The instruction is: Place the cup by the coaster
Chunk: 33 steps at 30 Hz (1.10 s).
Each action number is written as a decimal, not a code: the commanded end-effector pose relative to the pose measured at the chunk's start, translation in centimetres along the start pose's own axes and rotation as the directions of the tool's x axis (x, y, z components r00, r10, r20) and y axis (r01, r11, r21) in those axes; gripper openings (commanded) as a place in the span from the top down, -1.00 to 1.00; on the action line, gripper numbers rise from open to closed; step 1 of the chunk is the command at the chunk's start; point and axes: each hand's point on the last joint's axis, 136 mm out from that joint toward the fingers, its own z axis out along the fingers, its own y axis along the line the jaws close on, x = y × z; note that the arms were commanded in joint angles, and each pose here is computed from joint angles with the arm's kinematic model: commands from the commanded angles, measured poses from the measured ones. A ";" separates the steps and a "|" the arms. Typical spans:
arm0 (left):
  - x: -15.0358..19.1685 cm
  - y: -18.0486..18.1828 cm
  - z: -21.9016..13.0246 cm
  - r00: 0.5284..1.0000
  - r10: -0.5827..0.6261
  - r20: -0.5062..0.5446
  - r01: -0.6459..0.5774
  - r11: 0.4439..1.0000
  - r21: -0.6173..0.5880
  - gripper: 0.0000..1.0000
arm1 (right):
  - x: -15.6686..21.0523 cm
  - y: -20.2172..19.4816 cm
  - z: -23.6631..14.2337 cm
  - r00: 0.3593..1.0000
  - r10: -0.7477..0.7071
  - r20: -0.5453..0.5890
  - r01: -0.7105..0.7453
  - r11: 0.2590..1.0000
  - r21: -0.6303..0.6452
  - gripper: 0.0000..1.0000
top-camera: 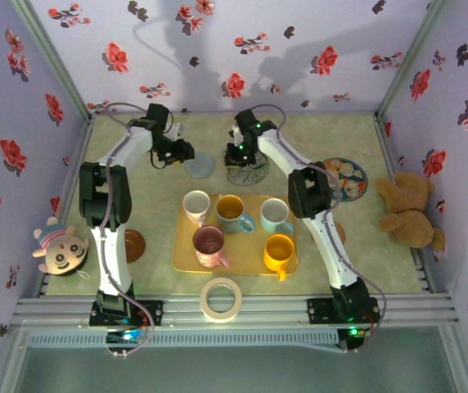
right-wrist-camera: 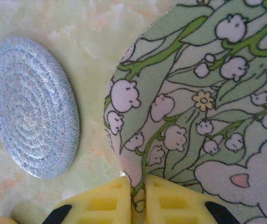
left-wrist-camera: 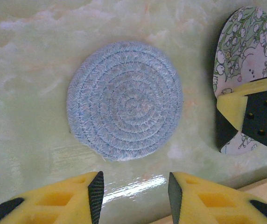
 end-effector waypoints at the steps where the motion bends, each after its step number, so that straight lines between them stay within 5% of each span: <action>1: 0.2 0.1 -1.6 1.000 0.019 0.010 -0.019 1.000 -0.010 0.13 | 0.1 1.2 0.5 1.000 0.001 -0.007 -0.001 0.999 -0.036 0.64; 12: -0.1 0.0 -2.1 1.000 0.021 0.022 -0.021 1.000 -0.009 0.13 | -0.2 1.4 0.0 1.000 0.004 0.003 -0.004 1.000 -0.031 0.03; 33: -1.4 -1.5 -6.3 0.992 0.040 0.120 -0.040 0.999 -0.008 -0.06 | -2.5 4.3 -7.5 0.987 -0.099 0.130 0.104 0.994 -0.028 -0.63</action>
